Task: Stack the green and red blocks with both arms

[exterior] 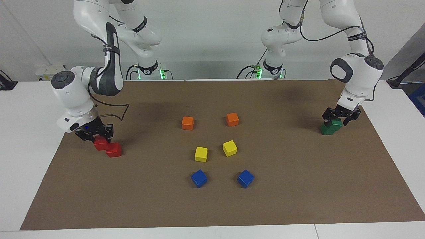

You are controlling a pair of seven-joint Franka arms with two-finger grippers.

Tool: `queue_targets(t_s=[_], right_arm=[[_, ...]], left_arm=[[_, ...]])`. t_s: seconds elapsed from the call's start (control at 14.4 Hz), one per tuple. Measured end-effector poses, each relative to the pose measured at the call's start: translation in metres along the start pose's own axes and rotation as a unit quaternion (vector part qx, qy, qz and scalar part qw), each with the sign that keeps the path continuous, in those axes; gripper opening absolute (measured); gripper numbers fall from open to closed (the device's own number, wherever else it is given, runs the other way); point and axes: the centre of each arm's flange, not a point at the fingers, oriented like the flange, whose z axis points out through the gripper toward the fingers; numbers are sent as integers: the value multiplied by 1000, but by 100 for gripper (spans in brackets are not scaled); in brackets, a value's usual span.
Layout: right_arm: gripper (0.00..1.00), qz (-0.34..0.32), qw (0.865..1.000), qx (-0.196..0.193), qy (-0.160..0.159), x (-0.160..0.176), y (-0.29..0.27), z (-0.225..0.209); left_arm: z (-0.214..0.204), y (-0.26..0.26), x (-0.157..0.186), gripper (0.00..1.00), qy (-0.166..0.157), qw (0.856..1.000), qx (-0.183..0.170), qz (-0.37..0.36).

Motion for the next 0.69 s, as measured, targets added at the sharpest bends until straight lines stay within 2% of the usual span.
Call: queue_targets(t_s=[0.14,0.28,0.42,0.69], right_arm=[[55,3,1000,1,2,3,-2,-3],[55,14,1000,11,-17,6,-9,-10],[55,16,999,16,-30,13,-19,-21],[55,15,999,16,-33,19,-20,-28]], left_arm=[[-10,-2,7,100,-3,1000,-2,2],[-37,-5,24,100,-13,1000,-9,7],[-70,-7,43,100,-11,1000,-11,12],[-110,-3,59,100,-7,1000,-13,20]])
